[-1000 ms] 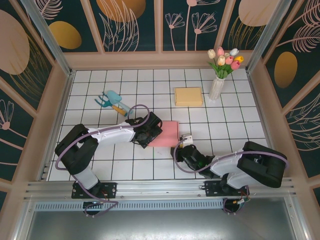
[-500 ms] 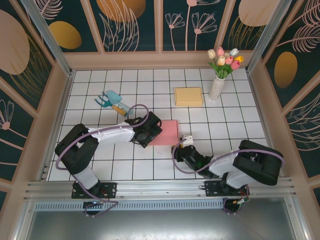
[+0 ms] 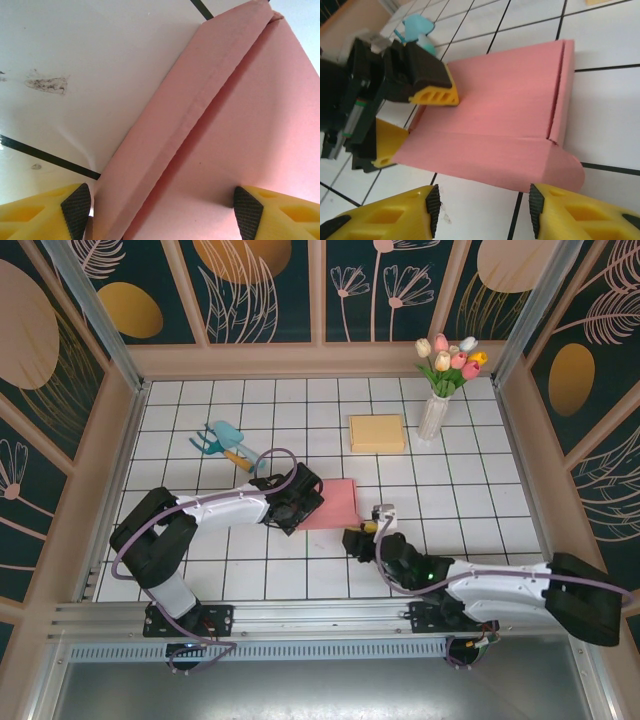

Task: Fold the paper box

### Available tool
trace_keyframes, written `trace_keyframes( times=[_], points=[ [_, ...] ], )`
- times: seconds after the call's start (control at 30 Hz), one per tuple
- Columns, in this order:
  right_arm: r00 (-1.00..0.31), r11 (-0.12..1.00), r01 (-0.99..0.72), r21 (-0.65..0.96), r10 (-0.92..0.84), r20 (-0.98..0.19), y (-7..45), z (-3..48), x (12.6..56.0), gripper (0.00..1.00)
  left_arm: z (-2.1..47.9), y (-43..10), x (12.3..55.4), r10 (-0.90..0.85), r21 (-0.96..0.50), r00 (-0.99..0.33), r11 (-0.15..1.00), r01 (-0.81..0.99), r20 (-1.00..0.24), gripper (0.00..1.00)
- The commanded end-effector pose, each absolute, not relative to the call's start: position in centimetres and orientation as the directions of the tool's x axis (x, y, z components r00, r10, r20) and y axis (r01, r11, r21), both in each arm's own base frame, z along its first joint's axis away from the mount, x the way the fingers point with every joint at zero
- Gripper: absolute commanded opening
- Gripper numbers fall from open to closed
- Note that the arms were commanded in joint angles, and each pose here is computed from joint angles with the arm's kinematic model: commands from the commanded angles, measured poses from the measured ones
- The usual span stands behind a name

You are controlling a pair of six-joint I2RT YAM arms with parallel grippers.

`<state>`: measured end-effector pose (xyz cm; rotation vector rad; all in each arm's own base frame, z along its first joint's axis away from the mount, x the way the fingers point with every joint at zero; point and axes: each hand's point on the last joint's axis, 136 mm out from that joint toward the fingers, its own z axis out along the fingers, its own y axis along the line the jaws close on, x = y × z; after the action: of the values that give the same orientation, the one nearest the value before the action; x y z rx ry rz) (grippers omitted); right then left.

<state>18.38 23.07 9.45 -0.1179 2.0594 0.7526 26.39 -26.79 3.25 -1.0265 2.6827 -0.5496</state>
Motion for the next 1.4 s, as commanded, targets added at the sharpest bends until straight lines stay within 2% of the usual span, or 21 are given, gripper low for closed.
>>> trace_keyframes(
  times=[0.0,0.23,0.7,1.0,1.37],
  points=[
    [-0.587,0.86,-0.292,0.418,0.184,-0.788,21.1,8.9,18.9,0.58,-1.1,-21.9,23.4,-0.677,-0.183,-0.73,0.733,-0.656,-0.093,0.77],
    [-0.647,0.81,-0.318,0.493,0.194,-0.737,21.2,8.7,20.4,0.62,-1.0,-21.8,23.4,-0.678,-0.182,-0.729,0.732,-0.657,-0.097,0.77],
    [-0.679,0.792,-0.352,0.5,0.151,-0.718,23.6,7.7,21.9,0.64,-1.4,-22.1,23.5,-0.675,-0.178,-0.733,0.735,-0.655,-0.09,0.77],
    [-0.702,0.758,-0.379,0.531,0.139,-0.699,25.3,7.7,21.8,0.52,-1.6,-22.1,23.5,-0.672,-0.176,-0.735,0.737,-0.653,-0.088,0.77],
    [-0.698,0.788,-0.37,0.492,0.113,-0.707,24.2,5.8,21.7,0.47,-1.7,-22.2,23.4,-0.671,-0.176,-0.736,0.737,-0.652,-0.085,0.77]
  ],
)
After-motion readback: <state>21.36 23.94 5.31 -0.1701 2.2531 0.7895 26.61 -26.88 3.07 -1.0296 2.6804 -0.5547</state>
